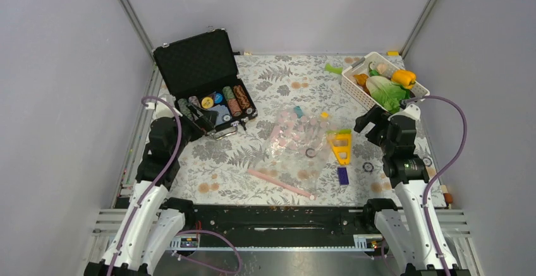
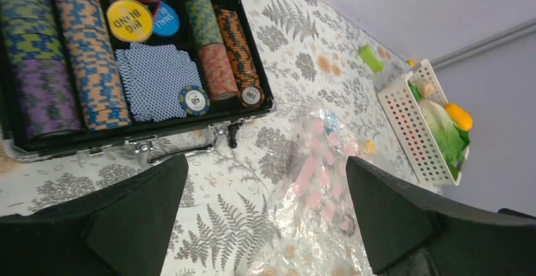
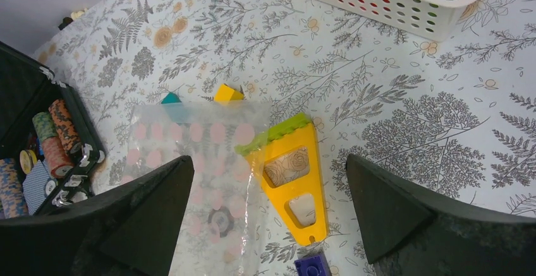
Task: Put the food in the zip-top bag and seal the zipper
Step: Pick up the zipper food storage bag at the center of the board, then open the zipper of the food storage bag at the center of the board, then move the bin to the center of the board.
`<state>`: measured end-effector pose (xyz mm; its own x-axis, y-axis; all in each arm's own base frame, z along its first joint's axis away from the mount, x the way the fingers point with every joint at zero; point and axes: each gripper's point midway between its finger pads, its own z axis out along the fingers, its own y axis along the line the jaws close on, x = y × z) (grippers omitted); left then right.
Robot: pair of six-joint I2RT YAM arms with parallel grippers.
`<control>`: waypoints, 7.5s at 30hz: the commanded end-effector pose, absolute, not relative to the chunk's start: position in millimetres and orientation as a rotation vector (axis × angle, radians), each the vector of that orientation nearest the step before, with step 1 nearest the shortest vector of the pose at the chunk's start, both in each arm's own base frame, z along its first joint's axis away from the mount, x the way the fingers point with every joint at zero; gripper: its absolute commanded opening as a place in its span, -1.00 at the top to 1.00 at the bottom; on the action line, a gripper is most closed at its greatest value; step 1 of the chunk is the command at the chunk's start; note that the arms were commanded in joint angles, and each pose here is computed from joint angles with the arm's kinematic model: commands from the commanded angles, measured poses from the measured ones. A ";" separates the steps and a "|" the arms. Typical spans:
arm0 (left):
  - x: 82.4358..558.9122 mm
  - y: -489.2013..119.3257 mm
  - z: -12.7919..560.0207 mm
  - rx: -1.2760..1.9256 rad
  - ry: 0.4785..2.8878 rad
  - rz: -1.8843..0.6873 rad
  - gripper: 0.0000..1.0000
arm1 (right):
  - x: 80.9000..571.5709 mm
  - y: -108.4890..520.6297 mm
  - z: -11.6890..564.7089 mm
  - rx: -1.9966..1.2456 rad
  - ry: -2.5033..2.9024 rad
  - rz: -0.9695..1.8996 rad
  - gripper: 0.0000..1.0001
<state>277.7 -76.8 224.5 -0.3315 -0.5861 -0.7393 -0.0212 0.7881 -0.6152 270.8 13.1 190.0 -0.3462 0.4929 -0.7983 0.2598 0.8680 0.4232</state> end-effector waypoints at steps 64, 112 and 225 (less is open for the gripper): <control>285.8 -98.3 164.1 -0.468 2.050 -0.686 -0.98 | 158.8 290.0 26.2 -1.226 2.485 -0.097 0.15; 251.6 -244.4 256.1 -0.026 1.879 -0.896 -0.95 | 192.5 319.1 274.6 -0.603 2.012 0.535 1.00; 262.9 -255.1 158.2 0.239 2.559 -0.383 1.00 | 462.0 40.6 193.5 0.103 2.320 0.057 -0.99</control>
<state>257.6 -250.0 152.4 -0.8577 0.0960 -0.5051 0.2167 0.9584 -0.1859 413.9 71.8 218.0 -0.5785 0.0790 -0.8118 -0.0117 0.9944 0.1051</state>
